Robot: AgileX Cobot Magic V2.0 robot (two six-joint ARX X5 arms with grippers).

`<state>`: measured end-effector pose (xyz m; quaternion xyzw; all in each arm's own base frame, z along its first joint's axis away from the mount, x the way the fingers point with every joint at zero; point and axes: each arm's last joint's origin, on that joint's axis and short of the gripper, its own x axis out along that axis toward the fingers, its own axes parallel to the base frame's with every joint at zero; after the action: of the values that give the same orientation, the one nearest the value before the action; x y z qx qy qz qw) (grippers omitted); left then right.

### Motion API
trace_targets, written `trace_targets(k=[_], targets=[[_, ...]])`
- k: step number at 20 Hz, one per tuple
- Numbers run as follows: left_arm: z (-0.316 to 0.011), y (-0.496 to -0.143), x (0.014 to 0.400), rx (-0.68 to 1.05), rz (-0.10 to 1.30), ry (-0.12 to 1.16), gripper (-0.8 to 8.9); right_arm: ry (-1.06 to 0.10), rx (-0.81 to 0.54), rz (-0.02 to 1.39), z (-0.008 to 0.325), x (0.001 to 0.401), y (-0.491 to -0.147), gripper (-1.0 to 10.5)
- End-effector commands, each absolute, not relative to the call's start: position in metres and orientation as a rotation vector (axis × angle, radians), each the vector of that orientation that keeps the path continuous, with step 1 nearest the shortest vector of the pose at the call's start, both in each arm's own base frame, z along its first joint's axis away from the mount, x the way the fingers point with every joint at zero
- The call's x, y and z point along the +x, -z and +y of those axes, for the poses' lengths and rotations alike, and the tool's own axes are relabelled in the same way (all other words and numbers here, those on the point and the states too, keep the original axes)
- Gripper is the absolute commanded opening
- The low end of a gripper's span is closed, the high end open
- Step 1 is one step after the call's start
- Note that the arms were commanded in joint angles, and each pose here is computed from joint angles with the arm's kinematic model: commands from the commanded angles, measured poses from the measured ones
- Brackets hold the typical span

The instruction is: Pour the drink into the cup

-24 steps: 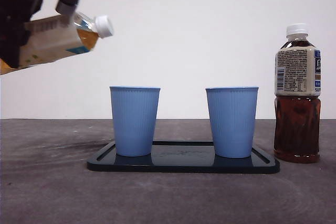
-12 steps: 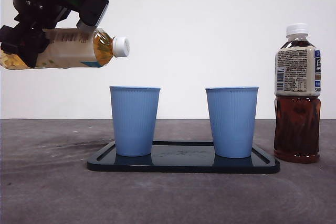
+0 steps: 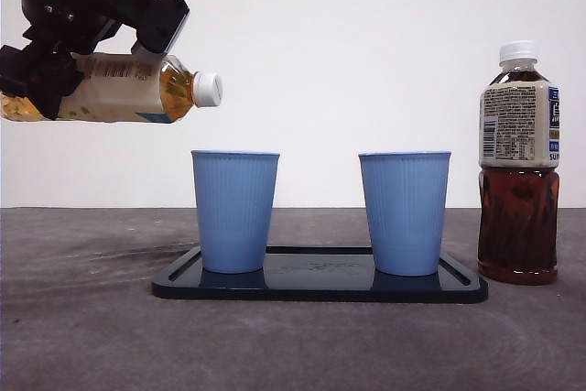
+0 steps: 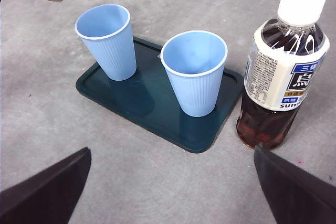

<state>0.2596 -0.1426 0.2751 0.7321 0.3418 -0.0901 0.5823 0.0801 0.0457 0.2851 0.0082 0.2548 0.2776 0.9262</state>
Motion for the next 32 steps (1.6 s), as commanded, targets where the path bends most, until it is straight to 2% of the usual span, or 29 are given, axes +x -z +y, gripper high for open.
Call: trace_targets(k=[1, 4, 7, 12, 15, 18, 20, 25, 28, 32], targets=[[-0.149, -0.287, 0.264, 1.685, 0.754, 0.170, 1.81, -0.582, 0.008, 0.504, 0.046, 0.080, -0.289, 4.9], [-0.149, -0.287, 0.264, 1.601, 0.748, 0.137, 1.82, -0.582, 0.008, 0.504, 0.046, 0.080, -0.289, 4.9], [-0.147, -0.290, 0.262, 1.390, 0.723, 0.094, 1.82, -0.582, 0.008, 0.504, 0.046, 0.080, -0.289, 4.9], [-0.130, -0.321, 0.245, 0.820, 0.604, 0.152, 1.82, -0.579, 0.009, 0.505, 0.046, 0.080, -0.289, 4.9], [-0.111, -0.342, 0.234, 0.438, 0.553, 0.241, 1.82, -0.577, 0.011, 0.505, 0.046, 0.080, -0.289, 4.9], [-0.098, -0.349, 0.232, 0.205, 0.489, 0.278, 1.86, -0.576, 0.015, 0.506, 0.046, 0.080, -0.289, 4.9], [-0.094, -0.341, 0.229, 0.112, 0.417, 0.277, 1.85, -0.576, 0.015, 0.506, 0.046, 0.080, -0.289, 4.9], [-0.092, -0.288, 0.224, -0.046, 0.297, 0.261, 1.85, -0.572, 0.035, 0.502, 0.046, 0.080, -0.290, 4.9], [-0.091, -0.254, 0.223, -0.075, 0.268, 0.261, 1.84, -0.572, 0.044, 0.492, 0.047, 0.081, -0.291, 4.9], [-0.093, -0.220, 0.229, -0.064, 0.296, 0.255, 1.84, -0.568, 0.059, 0.492, 0.047, 0.081, -0.291, 4.9]])
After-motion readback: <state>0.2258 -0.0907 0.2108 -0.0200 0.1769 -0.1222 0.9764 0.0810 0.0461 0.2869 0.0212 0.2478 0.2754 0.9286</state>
